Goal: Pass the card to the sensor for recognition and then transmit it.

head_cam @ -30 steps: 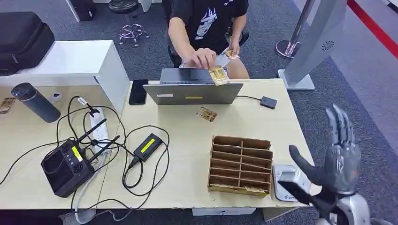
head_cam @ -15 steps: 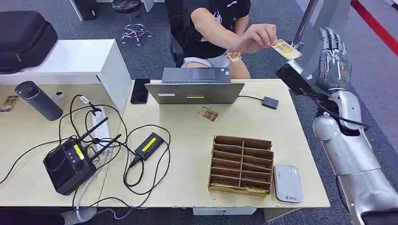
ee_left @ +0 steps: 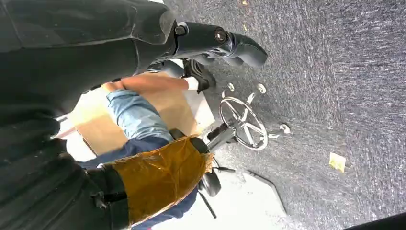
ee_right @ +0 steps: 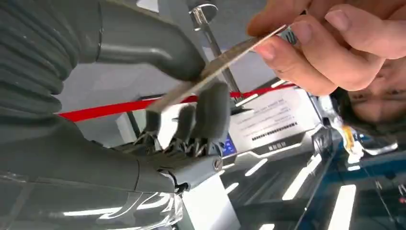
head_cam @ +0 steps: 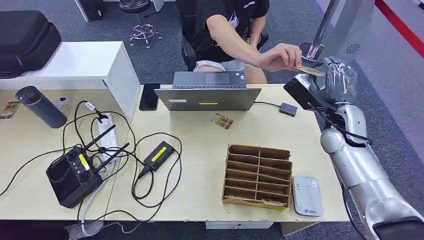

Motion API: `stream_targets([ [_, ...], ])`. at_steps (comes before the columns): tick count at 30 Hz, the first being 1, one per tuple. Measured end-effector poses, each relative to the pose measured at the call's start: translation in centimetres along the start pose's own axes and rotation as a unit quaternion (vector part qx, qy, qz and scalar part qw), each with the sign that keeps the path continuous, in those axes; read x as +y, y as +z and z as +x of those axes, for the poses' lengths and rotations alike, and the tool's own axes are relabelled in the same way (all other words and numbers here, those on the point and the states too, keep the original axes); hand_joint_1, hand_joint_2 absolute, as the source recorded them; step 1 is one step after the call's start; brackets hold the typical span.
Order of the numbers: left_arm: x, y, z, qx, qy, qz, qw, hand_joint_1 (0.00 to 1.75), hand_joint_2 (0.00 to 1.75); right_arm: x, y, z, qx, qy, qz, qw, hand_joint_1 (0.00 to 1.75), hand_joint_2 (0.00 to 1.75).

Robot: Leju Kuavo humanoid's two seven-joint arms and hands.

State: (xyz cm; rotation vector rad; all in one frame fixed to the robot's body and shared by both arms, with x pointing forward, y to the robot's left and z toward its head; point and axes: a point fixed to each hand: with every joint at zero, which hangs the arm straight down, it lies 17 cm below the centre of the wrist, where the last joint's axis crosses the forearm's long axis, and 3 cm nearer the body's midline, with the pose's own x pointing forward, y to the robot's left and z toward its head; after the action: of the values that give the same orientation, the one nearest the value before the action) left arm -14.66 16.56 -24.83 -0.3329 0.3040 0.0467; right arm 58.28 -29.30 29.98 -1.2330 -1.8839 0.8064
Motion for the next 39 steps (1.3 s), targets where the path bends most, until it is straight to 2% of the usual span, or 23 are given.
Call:
stream_targets([
  [5, -0.5, -0.1, 0.0, -0.001, 0.009, 0.001, 1.0, 0.0, 1.75, -0.8, 1.5, 1.6, -0.023, -0.016, -0.029, 0.999, 1.75, 1.75],
  [9, -1.5, -0.3, 0.1, -0.001, 0.014, -0.004, 1.0, 0.0, 1.75, -1.5, 4.0, 3.1, -0.046, -0.03, -0.057, 0.997, 1.75, 1.75],
  [14, -3.2, -0.6, 0.4, -0.004, 0.028, -0.009, 1.0, 0.0, 1.75, -2.4, 9.7, 6.8, -0.099, -0.039, -0.076, 0.991, 1.75, 1.75],
  [18, -4.7, -0.9, 0.7, -0.007, 0.044, -0.009, 0.999, 0.0, 1.75, -3.6, 15.1, 9.0, -0.116, -0.061, -0.086, 0.988, 1.75, 1.75],
  [23, -5.6, -1.1, 0.8, -0.007, 0.064, -0.002, 0.998, 0.0, 1.75, -4.8, 21.6, 9.8, -0.09, -0.094, -0.077, 0.988, 1.75, 1.75],
  [26, -6.2, -1.2, 0.9, -0.008, 0.072, 0.0, 0.997, 0.0, 1.75, -5.1, 24.8, 9.7, -0.071, -0.09, -0.061, 0.992, 1.75, 1.75],
  [30, -6.5, -1.3, 1.1, -0.008, 0.076, 0.002, 0.997, 0.0, 1.75, -5.1, 28.0, 8.8, -0.041, -0.078, -0.035, 0.996, 1.75, 1.75],
  [39, -6.9, -1.3, 1.2, -0.009, 0.079, 0.003, 0.997, 0.0, 1.75, -2.8, 33.6, 4.4, 0.078, -0.034, 0.062, 0.994, 1.75, 1.75],
])
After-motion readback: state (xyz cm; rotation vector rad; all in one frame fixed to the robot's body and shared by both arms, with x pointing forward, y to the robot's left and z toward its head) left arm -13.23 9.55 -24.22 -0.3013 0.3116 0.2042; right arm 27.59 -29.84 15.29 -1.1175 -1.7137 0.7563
